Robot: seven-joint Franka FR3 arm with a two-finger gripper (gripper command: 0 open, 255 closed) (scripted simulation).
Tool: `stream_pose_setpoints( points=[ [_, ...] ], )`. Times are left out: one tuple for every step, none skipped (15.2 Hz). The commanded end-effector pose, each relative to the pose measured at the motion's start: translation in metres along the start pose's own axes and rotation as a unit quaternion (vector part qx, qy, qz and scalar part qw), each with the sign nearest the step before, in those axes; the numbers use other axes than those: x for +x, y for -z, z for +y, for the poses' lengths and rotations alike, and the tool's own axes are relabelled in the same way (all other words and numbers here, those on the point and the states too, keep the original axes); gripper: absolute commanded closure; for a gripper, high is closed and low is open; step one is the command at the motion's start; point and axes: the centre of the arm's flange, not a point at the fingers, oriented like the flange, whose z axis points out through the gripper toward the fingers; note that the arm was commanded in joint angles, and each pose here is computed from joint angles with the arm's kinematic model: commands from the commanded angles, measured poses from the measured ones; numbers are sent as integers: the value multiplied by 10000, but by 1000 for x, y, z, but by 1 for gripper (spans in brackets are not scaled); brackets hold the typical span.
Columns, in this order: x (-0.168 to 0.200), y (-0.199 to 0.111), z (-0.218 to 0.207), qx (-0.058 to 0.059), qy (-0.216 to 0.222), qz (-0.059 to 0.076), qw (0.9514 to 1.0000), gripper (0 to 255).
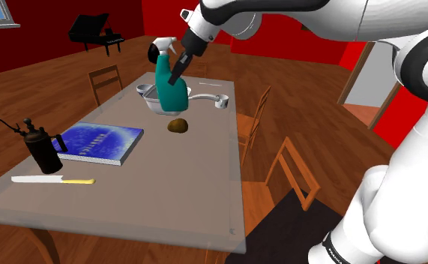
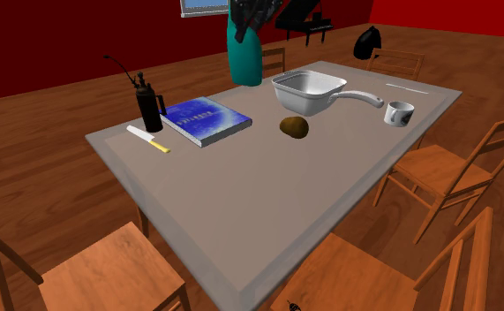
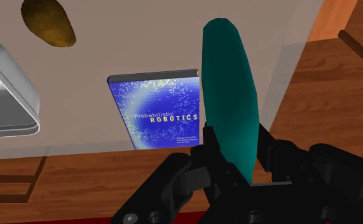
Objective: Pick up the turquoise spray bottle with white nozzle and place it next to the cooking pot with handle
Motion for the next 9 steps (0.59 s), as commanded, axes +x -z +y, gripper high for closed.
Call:
stream_pose_setpoints(
  points=[
    [-9, 5, 26, 2, 9, 5, 10000, 255],
    [-13, 8, 38, 2, 9, 5, 10000, 255],
    [-18, 11, 50, 2, 9, 5, 10000, 255],
    [-23, 14, 62, 2, 9, 5, 10000, 255],
    [-27, 16, 74, 2, 9, 5, 10000, 255],
    [-32, 19, 86, 2, 9, 5, 10000, 255],
    [-36, 22, 98, 2, 9, 5, 10000, 255],
    [-41, 25, 110, 2, 9, 5, 10000, 255],
    [-46, 28, 122, 2, 9, 5, 10000, 255]
  ],
)
